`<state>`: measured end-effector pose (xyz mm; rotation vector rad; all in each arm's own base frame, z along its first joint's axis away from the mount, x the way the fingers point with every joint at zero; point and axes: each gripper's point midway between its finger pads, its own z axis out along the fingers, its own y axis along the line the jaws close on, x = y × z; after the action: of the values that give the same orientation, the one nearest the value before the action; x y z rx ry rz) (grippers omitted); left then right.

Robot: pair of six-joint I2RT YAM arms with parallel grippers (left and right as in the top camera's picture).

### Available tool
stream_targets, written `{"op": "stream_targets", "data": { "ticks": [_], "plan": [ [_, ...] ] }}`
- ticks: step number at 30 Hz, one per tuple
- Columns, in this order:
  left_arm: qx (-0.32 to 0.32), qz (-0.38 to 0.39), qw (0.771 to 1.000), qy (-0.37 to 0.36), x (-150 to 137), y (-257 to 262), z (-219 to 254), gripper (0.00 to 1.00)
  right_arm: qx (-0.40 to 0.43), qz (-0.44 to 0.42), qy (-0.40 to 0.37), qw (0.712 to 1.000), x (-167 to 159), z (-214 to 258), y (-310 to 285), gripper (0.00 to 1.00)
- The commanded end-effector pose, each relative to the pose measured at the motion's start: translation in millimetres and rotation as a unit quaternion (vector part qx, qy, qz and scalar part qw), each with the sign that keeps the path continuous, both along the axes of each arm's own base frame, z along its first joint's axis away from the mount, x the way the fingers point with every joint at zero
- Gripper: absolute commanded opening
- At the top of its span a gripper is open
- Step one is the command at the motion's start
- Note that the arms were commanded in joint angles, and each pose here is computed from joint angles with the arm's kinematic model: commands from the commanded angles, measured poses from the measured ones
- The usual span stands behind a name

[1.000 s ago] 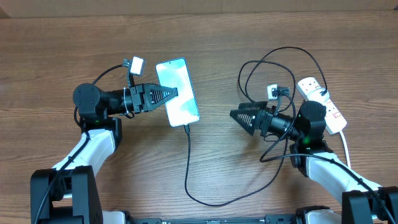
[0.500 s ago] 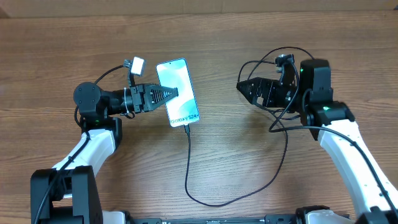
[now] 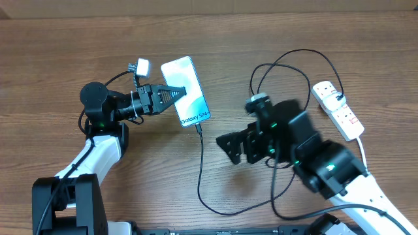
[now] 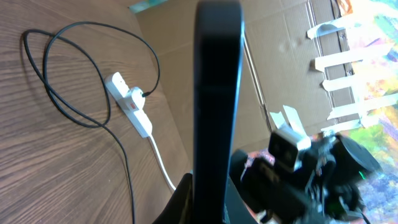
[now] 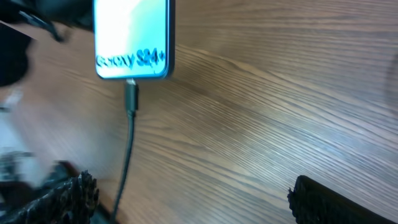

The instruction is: Plug charger to phone and switch on socket

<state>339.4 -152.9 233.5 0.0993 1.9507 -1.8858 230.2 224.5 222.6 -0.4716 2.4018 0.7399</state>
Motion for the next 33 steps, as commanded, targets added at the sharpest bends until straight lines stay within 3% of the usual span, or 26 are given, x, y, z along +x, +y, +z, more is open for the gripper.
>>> {"op": "stream_targets", "data": {
  "ticks": [1,3,6,12,22,33],
  "plan": [
    [0.005,0.003,0.999,-0.033,3,-2,8,0.04,-0.041,-0.053,-0.041,0.997,9,3,0,1.0],
    [0.005,0.0,0.999,-0.034,2,-2,8,0.05,-0.035,-0.028,-0.043,0.998,0,3,17,0.99],
    [0.005,0.0,0.999,-0.034,3,-2,8,0.04,-0.034,-0.002,-0.05,0.998,-7,0,38,0.89],
    [0.005,-0.003,0.999,-0.034,1,-2,8,0.04,-0.06,-0.012,-0.052,0.997,5,-21,52,0.76],
    [0.011,-0.011,0.998,-0.055,-1,-3,8,0.04,-0.04,-0.015,-0.066,0.997,18,-22,70,0.36],
    [0.011,-0.014,0.998,-0.055,-2,-3,8,0.04,-0.009,-0.018,-0.089,0.996,26,-8,80,0.05]
  ]
}}
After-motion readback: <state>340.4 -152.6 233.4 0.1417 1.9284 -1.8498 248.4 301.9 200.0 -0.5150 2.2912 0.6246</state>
